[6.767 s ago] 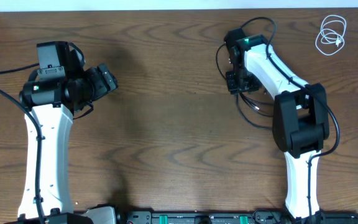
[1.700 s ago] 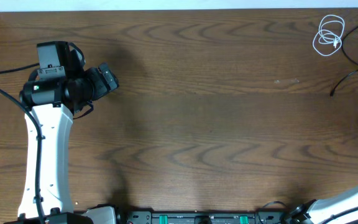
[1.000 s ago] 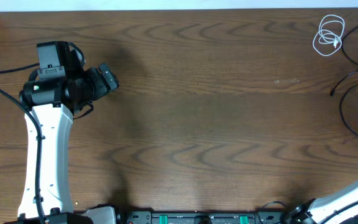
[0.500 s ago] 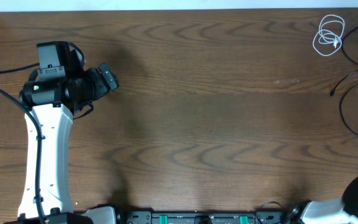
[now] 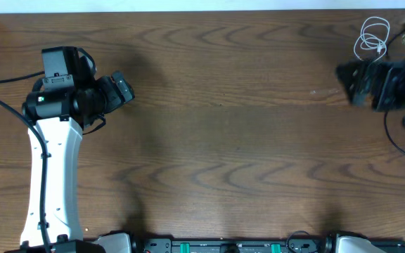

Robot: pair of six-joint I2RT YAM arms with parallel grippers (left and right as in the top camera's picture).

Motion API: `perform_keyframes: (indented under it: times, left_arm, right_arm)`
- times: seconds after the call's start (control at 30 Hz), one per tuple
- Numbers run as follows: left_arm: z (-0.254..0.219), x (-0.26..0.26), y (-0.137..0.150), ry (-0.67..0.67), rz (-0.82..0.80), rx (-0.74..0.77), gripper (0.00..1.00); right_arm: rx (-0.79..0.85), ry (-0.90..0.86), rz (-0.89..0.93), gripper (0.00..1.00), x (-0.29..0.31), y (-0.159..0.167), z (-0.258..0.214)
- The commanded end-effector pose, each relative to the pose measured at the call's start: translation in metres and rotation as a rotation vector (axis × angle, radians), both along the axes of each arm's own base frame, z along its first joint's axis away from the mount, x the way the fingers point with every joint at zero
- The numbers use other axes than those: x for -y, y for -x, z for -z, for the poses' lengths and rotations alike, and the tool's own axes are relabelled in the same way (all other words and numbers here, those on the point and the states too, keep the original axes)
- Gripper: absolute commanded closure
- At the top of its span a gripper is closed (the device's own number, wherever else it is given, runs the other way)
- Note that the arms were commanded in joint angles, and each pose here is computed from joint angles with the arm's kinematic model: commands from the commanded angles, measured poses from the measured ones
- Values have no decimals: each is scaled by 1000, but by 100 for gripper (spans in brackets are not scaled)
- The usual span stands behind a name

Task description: Untangle cables

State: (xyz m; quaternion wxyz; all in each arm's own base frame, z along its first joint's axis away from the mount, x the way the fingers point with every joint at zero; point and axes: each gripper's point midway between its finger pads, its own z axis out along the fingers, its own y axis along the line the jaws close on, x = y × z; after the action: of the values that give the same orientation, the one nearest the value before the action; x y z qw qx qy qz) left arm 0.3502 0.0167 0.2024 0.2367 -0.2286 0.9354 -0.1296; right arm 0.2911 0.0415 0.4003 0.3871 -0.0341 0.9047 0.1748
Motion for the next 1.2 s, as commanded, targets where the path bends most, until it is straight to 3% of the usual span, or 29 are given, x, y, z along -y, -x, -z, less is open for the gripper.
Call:
perform_keyframes:
  times: [0.0,0.23,0.53,0.87,1.17]
  left_arm:
    - [3,0,0,6,-1,-10,2]
    - [3,0,0,6,-1,-11,2]
    - [3,0,0,6,-1,-10,2]
    - [3,0,0,6,-1,-10,2]
    - [3,0,0,6,-1,-10,2]
  right_arm:
    - [-25,20,-26,1,-5,12,4]
    - [-181,41,2,1,0,38,29]
    - [-145,57,1,1,2,26,27]
    - [104,164,-44,1,3,2,32]
    - [424,207,15,1,9,17,65]
